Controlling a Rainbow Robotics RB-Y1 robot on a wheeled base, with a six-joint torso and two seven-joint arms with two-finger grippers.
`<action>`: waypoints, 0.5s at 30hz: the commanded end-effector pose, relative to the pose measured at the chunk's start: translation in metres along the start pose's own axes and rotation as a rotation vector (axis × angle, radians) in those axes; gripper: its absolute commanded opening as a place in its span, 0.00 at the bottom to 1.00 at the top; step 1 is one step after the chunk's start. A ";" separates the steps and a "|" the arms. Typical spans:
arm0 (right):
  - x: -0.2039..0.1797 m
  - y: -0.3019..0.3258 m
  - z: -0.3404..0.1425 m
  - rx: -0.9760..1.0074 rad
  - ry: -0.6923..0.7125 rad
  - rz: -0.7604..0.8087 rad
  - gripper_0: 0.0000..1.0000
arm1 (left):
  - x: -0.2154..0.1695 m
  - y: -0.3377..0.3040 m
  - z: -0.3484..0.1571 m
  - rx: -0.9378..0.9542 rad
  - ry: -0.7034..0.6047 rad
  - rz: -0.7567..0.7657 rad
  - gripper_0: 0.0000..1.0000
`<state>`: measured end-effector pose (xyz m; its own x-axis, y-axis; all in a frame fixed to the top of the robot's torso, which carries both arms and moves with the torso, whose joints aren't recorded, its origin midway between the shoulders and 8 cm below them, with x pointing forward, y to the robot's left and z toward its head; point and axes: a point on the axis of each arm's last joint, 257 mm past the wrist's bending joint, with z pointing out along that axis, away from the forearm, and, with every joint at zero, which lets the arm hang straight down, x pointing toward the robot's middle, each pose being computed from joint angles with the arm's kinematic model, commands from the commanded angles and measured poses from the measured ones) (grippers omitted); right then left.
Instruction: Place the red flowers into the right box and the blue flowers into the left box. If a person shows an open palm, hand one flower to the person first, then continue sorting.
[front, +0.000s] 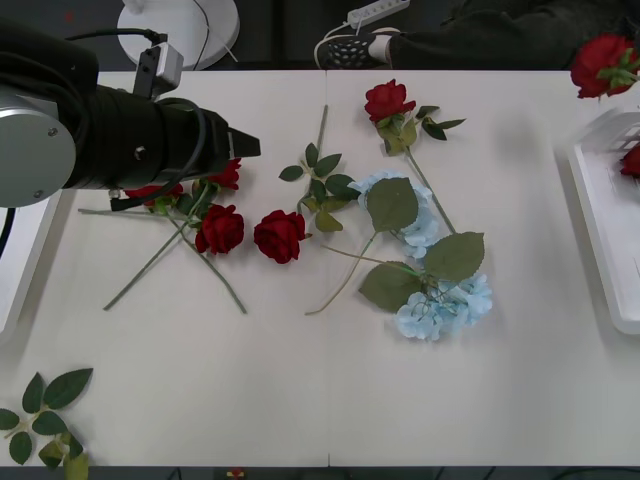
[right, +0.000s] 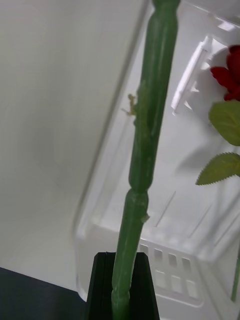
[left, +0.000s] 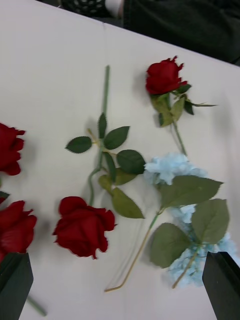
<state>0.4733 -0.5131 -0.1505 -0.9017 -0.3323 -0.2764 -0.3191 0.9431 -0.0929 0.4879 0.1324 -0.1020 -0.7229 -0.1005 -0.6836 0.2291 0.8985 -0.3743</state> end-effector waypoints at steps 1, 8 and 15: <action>0.039 -0.064 -0.021 0.134 0.044 0.080 0.00 | -0.006 0.054 -0.017 -0.109 0.030 0.228 1.00; 0.083 -0.113 -0.018 0.235 0.105 0.072 0.00 | -0.013 0.108 -0.012 -0.202 0.078 0.441 1.00; 0.119 -0.138 0.014 0.295 0.098 0.067 0.00 | -0.013 0.150 -0.005 -0.253 0.137 0.618 1.00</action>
<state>0.4448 -0.6393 -0.1828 -0.9344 -0.2713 -0.2308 -0.1984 0.9345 -0.2955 0.5186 0.2359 -0.1529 -0.6685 0.3453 -0.6587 0.4114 0.9095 0.0593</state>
